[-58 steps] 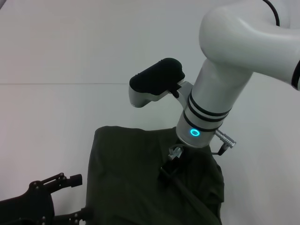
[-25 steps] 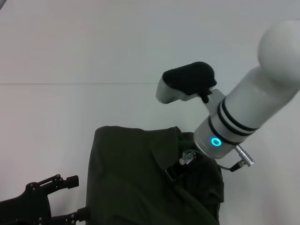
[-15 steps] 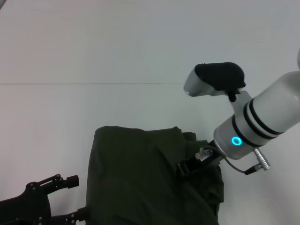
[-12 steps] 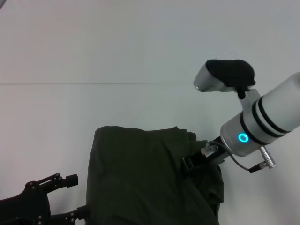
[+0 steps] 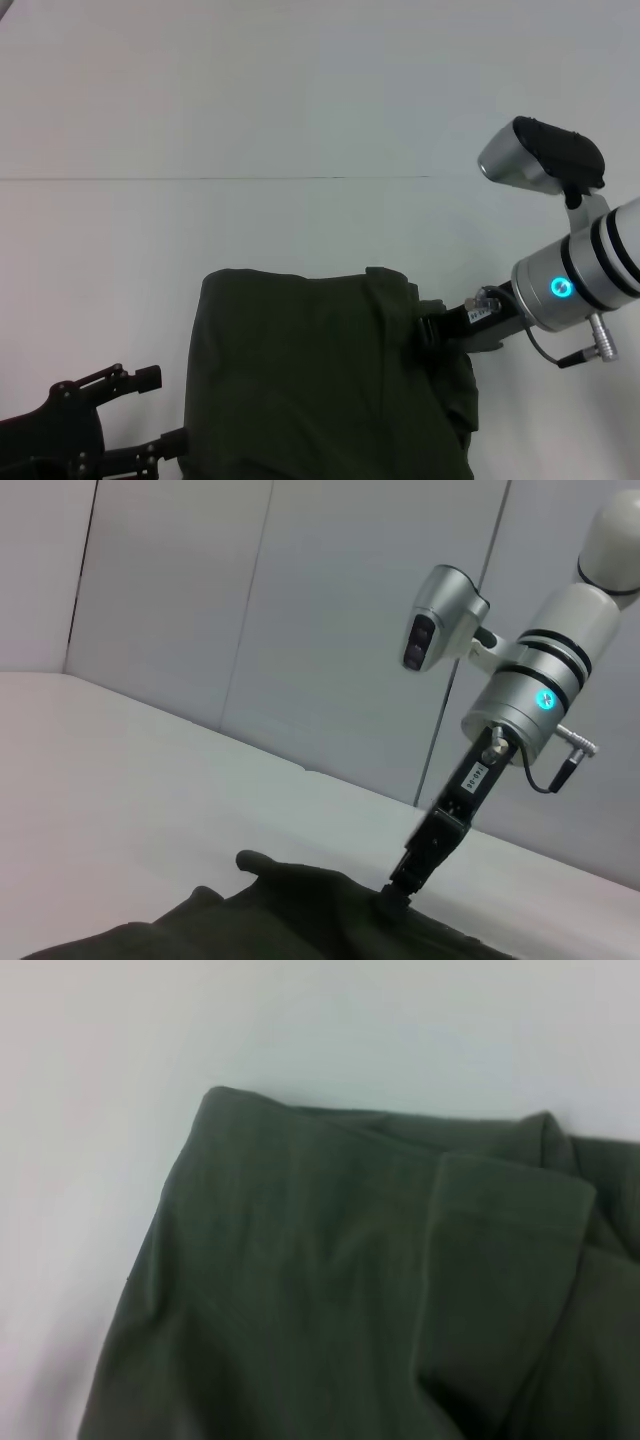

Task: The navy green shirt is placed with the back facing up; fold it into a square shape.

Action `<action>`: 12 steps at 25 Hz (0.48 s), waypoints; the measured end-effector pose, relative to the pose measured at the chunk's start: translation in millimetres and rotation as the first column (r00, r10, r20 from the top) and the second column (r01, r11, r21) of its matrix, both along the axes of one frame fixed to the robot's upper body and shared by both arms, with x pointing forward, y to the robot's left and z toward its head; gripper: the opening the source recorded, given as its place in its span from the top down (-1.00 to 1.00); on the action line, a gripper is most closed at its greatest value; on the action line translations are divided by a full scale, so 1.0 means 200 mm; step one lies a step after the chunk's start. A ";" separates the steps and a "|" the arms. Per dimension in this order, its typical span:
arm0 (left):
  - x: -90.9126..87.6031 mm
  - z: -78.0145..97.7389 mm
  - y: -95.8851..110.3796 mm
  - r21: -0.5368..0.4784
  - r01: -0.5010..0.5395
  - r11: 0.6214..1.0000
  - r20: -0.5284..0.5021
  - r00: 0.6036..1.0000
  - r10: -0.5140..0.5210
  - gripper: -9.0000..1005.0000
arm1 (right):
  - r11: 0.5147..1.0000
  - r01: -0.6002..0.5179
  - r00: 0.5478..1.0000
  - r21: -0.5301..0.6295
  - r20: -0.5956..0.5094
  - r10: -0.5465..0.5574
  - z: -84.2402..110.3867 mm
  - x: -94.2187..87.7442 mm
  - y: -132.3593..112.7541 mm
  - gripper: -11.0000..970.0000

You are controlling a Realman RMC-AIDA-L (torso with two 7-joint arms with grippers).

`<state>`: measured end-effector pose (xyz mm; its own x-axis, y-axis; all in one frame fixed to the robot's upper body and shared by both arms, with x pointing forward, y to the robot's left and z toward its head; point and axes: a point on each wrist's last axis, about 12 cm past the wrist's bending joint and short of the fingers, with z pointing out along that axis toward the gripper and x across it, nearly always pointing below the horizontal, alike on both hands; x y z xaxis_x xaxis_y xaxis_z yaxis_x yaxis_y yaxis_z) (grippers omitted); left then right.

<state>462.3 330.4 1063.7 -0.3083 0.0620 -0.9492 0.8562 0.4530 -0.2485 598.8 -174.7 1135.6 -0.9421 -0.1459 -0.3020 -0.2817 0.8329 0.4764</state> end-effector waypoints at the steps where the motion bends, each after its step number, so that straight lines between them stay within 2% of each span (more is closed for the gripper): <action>1: 0.00 0.00 0.00 0.000 0.000 1.000 -0.002 1.000 0.000 -0.77 | 1.000 0.007 1.000 0.010 -0.010 -0.007 -0.01 0.00 0.00 0.91; 12: 0.03 0.02 0.00 -0.001 -0.009 1.000 -0.015 1.000 0.009 -0.77 | 0.991 0.105 0.993 0.085 -0.056 -0.100 -0.11 -0.05 -0.10 0.91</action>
